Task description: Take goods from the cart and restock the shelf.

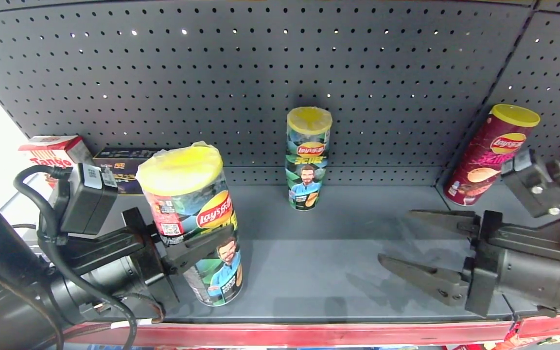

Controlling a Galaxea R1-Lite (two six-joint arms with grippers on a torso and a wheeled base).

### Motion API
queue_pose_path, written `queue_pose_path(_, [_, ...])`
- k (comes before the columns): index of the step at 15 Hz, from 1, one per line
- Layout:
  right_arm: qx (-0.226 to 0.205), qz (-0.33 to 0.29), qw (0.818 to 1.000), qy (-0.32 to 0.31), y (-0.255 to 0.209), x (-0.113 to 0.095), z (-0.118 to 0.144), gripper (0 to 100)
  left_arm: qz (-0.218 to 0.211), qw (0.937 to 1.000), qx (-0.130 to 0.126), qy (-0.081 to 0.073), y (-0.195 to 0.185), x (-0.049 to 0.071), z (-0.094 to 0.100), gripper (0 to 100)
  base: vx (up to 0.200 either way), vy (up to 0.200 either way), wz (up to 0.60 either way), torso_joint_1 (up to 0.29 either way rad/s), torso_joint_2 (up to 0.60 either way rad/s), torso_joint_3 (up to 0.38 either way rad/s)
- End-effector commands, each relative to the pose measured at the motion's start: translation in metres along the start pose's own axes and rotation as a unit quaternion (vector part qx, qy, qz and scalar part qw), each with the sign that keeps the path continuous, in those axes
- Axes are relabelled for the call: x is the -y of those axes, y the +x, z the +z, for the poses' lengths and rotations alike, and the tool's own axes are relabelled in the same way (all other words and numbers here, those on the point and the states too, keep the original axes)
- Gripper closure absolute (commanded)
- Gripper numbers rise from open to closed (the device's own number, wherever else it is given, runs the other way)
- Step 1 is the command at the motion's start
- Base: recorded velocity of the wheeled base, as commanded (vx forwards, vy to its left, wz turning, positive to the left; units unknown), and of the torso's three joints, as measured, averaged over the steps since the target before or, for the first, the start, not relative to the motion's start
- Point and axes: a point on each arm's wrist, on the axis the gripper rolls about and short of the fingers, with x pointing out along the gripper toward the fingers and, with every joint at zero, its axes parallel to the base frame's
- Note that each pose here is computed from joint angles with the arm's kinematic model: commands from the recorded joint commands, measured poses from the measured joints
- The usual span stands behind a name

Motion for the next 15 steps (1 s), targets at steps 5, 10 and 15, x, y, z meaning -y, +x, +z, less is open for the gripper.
queue_pose_path(5, [-0.011, 0.002, 1.000, 0.003, 0.044, 0.008, 0.012, 0, 0.002, 1.0000, 0.002, 0.000, 0.000, 0.000, 0.001, 100, 0.000, 0.000, 0.00, 0.000, 0.00, 0.000])
queue_pose_path(10, [0.000, -0.010, 1.000, -0.007, 0.076, 0.049, 0.022, 0, 0.002, 1.0000, 0.002, 0.000, 0.000, 0.000, 0.001, 100, 0.000, 0.000, 0.00, 0.000, 0.00, 0.000])
queue_pose_path(15, [0.050, 0.043, 0.995, -0.073, 0.105, 0.093, 0.026, 0, 0.003, 1.0000, 0.001, -0.001, 0.000, -0.001, 0.001, 100, 0.000, 0.000, 0.00, 0.000, 0.00, 0.000])
